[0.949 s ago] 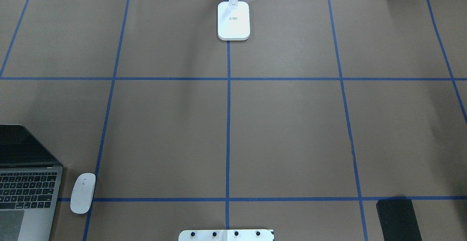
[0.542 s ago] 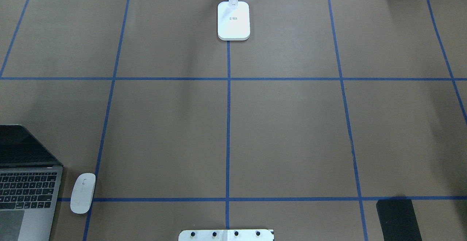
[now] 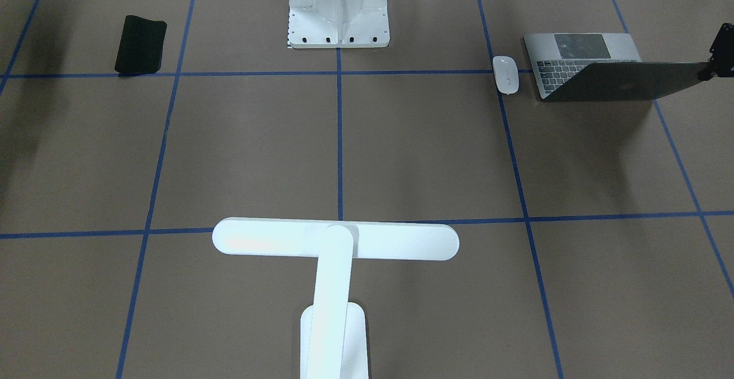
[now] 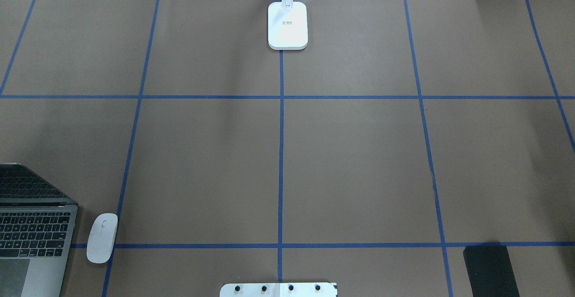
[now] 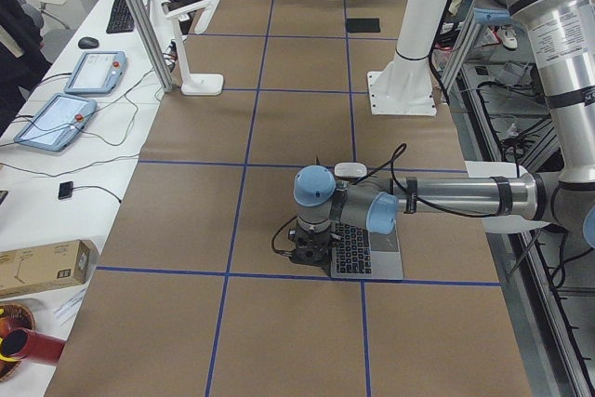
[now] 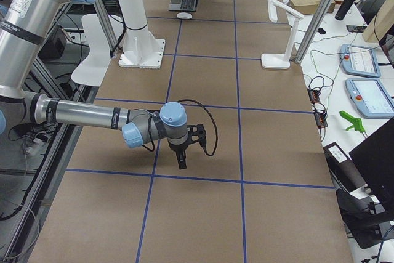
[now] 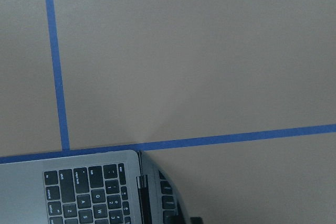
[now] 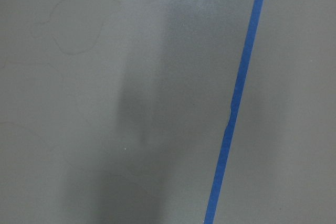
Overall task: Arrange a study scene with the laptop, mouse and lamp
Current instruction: 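Lower the left gripper onto the laptop's hinge edge and grasp it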
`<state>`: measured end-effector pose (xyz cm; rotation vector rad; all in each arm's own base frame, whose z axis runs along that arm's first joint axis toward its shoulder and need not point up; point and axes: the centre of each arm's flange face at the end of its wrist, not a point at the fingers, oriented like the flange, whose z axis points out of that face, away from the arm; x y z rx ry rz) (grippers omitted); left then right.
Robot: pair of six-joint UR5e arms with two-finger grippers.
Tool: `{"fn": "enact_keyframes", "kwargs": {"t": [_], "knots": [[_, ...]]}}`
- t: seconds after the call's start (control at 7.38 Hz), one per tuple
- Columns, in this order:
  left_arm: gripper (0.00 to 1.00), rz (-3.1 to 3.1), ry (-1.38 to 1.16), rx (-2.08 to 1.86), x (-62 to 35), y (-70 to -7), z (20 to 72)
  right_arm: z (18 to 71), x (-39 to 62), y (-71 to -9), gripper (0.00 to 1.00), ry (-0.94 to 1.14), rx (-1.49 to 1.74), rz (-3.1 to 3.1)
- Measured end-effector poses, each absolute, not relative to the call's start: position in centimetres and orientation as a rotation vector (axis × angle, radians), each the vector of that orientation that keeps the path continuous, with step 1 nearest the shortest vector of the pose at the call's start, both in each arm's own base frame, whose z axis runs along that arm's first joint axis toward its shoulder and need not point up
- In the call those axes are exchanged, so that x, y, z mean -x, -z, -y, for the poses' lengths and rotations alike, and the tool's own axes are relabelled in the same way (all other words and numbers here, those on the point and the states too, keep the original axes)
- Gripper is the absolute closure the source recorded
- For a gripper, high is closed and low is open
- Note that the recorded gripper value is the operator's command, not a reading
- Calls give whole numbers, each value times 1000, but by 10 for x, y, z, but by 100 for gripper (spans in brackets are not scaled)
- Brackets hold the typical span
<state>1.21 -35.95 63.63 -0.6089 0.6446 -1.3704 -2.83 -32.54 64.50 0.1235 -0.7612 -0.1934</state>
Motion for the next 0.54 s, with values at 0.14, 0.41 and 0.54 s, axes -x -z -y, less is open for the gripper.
{"fn": "enact_keyframes", "kwargs": {"t": [0.14,0.41,0.54], "knots": [[100,-647,1370,613,-12,-636,359,325,28,-645,0,194,-123,761],[100,-652,1368,643,-14,-629,359,325,28,-645,0,193,-122,762],[100,-652,1368,658,-14,-619,359,325,29,-645,0,192,-120,764]]}}
